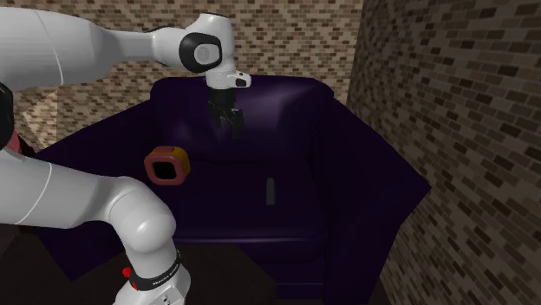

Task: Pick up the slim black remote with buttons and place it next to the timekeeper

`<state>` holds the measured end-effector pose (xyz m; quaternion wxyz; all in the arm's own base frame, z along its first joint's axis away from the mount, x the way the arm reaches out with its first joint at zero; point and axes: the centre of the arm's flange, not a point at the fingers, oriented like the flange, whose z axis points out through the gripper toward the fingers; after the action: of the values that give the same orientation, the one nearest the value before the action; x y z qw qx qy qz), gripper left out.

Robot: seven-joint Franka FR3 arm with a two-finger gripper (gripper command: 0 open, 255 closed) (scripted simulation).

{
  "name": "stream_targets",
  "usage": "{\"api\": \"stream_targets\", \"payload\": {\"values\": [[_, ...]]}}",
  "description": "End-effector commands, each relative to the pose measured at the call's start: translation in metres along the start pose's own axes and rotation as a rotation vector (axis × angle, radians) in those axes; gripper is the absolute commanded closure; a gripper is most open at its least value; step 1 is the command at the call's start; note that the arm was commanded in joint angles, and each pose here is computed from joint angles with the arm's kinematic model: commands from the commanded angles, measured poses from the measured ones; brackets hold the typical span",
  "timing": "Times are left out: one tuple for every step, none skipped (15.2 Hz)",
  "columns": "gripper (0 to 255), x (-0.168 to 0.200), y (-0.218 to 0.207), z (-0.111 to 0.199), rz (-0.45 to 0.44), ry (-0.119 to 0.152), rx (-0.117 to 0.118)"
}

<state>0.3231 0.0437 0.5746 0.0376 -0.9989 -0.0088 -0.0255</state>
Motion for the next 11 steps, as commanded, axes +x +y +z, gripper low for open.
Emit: {"api": "stream_targets", "payload": {"values": [[0,0.0,0.0,0.0,0.0,0.0,0.0],[0,0.007,0.004,0.011,-0.022,-0.004,0.001],[0,0.013,0.007,0.022,-0.043,-0.007,0.001],[0,0.02,0.011,0.033,-0.065,-0.011,0.002],[0,0.027,0.014,0.045,-0.087,-0.015,0.003],[0,0.034,0.018,0.056,-0.108,-0.018,0.003],[0,0.041,0.021,0.067,-0.13,-0.022,0.004],[0,0.048,0.024,0.078,-0.151,-0.026,0.005],[0,0.054,0.026,0.089,-0.173,-0.029,0.005],[0,0.061,0.029,0.101,-0.195,-0.033,0.006],[0,0.068,0.031,0.112,-0.216,-0.037,0.007]]}}
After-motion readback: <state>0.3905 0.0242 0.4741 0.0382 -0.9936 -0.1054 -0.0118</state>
